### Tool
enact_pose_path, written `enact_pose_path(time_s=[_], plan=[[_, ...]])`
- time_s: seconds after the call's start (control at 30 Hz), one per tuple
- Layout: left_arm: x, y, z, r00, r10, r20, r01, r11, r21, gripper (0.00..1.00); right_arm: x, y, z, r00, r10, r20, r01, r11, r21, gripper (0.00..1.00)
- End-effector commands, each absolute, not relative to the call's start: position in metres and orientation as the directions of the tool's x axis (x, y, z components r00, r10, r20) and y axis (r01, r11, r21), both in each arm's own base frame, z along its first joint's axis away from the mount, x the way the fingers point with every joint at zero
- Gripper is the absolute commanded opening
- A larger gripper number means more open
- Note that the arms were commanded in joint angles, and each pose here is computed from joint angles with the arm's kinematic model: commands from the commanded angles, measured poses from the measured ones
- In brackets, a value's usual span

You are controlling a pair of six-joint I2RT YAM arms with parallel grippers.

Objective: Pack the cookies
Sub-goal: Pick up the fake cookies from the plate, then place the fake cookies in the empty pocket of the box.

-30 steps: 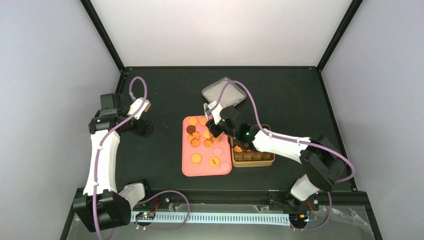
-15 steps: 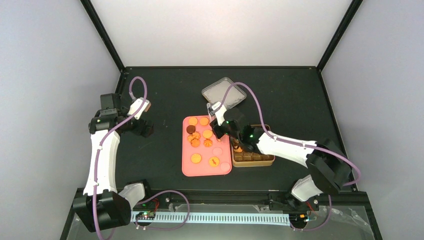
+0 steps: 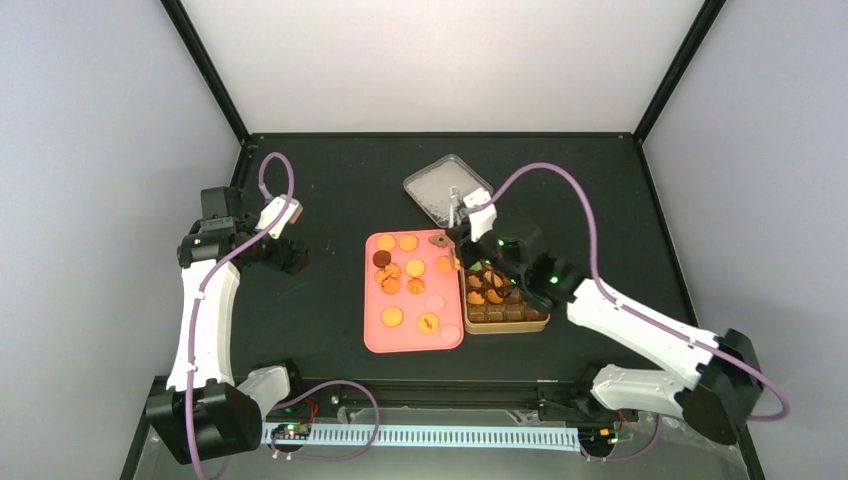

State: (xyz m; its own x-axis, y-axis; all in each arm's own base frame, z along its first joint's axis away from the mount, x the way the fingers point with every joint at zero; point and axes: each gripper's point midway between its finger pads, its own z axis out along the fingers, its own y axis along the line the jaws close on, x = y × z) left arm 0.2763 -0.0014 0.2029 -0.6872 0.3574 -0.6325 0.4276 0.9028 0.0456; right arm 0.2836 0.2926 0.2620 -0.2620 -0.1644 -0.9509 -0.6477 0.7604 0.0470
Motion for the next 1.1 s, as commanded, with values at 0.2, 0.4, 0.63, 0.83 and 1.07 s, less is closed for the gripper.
enact_pose_path(time_s=[0.2, 0.4, 0.63, 0.83, 1.07], plan=[[0.278, -0.011, 0.215, -0.652, 0.342, -0.676, 0.454, 0.891, 0.013, 0.99, 0.261, 0.195, 0.238, -0.402, -0.196, -0.894, -0.419, 0.908, -0.011, 0.01], [0.279, -0.012, 0.214, -0.651, 0.339, -0.679, 0.459, 0.888, 0.004, 0.99, 0.255, 0.172, 0.220, -0.460, -0.194, -0.867, -0.350, 0.936, -0.024, 0.01], [0.279, -0.013, 0.215, -0.649, 0.340, -0.680, 0.463, 0.886, 0.002, 0.99, 0.262, 0.163, 0.209, -0.465, -0.221, -0.857, -0.318, 0.945, -0.071, 0.02], [0.279, -0.012, 0.212, -0.656, 0.338, -0.675, 0.459, 0.888, -0.002, 0.99, 0.268, 0.167, 0.211, -0.447, -0.234, -0.863, -0.341, 0.937, -0.077, 0.06], [0.278, -0.011, 0.208, -0.665, 0.340, -0.665, 0.456, 0.890, -0.001, 0.99, 0.271, 0.179, 0.213, -0.410, -0.281, -0.868, -0.399, 0.911, -0.107, 0.06]])
